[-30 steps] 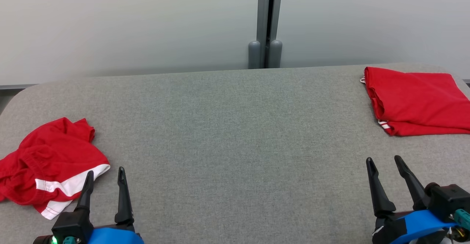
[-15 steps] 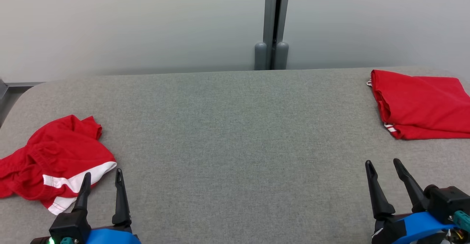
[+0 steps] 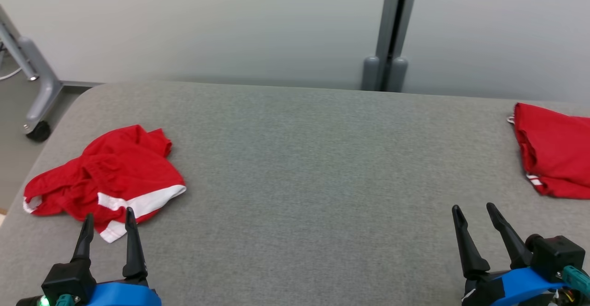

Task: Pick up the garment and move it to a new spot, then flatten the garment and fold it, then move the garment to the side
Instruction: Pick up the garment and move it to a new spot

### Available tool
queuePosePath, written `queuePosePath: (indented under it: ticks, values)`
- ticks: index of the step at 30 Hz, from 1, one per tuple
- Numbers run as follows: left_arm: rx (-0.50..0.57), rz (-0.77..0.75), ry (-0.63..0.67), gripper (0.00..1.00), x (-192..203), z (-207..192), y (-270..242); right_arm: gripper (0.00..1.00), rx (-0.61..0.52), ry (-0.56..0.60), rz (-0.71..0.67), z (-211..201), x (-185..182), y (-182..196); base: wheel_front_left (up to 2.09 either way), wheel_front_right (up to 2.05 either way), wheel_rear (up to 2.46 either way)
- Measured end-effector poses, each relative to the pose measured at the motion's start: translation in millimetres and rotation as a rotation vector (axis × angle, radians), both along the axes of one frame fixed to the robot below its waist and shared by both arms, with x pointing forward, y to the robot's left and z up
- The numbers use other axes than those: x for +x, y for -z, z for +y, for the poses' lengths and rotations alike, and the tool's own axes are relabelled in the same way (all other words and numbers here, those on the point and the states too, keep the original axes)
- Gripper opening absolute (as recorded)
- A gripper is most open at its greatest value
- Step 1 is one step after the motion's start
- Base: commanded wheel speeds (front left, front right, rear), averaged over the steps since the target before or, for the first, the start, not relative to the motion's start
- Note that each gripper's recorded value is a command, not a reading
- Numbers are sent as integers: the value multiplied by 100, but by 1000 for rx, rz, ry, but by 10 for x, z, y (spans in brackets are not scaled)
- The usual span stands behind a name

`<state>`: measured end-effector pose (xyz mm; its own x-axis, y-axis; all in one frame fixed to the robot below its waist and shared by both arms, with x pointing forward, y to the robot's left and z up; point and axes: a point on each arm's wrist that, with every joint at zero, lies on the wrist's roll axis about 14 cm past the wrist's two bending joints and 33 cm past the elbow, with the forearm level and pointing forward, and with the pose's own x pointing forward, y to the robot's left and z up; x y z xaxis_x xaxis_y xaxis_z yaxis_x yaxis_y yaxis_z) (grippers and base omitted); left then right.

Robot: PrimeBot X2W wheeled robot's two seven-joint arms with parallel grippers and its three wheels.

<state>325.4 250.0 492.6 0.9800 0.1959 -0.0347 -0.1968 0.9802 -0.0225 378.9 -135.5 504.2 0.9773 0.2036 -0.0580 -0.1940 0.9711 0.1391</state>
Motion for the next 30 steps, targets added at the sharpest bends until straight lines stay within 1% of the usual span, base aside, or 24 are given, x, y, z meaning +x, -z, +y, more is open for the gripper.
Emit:
queuePosePath:
  ticks: [12, 13, 16, 18, 24, 30]
  values:
    - [31, -12, -169, 100, -368, 483, -129, 100, 6, -148, 19, 518, 173, 78, 0, 0, 0]
    - [31, -12, -169, 100, -368, 483, -129, 100, 6, -148, 19, 518, 173, 78, 0, 0, 0]
    - [36, -15, -244, 100, -569, 679, -159, 100, 3, -214, 27, 752, 215, 110, 0, 0, 0]
    - [42, -15, -274, 100, -647, 751, -171, 100, 4, -239, 31, 840, 226, 123, 0, 0, 0]
    - [52, -10, -325, 100, -808, 885, -191, 100, 5, -290, 44, 1020, 244, 166, 0, 0, 0]
    - [52, 0, -339, 100, -827, 910, -167, 100, 7, -304, 52, 1071, 256, 194, 0, 0, 0]
